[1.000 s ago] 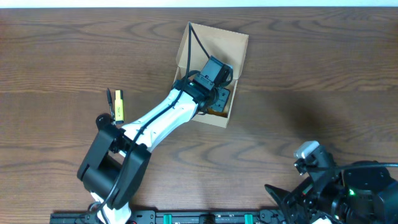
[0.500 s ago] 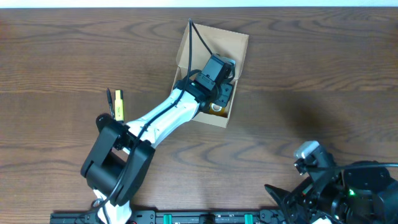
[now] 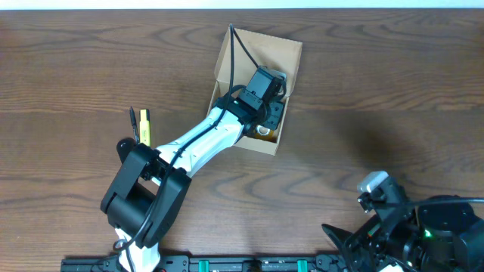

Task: Pack container
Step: 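Lower the staples box into the box beside the tape roll, then open the left gripper and lift it out of the box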

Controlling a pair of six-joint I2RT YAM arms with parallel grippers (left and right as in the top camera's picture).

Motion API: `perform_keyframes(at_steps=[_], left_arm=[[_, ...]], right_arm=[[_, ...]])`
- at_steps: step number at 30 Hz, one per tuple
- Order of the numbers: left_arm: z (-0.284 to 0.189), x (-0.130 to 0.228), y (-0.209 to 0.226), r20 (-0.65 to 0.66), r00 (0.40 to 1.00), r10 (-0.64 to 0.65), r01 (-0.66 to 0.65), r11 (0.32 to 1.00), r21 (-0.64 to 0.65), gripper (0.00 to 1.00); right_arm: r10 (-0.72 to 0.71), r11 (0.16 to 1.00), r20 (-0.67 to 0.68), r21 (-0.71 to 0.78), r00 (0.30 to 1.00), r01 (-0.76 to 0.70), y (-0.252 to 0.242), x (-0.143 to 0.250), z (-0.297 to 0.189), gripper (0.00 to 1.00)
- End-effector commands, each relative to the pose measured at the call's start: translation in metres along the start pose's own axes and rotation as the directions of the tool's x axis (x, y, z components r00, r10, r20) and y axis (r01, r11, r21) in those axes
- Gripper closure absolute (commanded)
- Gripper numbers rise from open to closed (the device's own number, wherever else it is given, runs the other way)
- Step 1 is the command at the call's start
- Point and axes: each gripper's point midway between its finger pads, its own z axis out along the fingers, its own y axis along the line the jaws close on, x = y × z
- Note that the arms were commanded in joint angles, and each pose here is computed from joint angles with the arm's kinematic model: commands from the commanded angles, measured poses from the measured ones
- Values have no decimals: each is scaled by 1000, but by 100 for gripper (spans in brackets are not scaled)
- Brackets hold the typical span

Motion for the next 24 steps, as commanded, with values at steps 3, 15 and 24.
perform_keyframes(at_steps=[3,15,24], left_arm=[[5,5,0,-15,1000,-16,17,1000,4,48],[5,5,0,-14,999,-39,39,999,4,36],[-21,-32,1,109,993,-48,46,999,18,41]], right_arm=[[9,1000,-2,-8,1000,-9,1,0,0,1],[9,1000,-2,-8,1000,-9,1,0,0,1],[9,1000,-2,-8,1000,-9,1,0,0,1]])
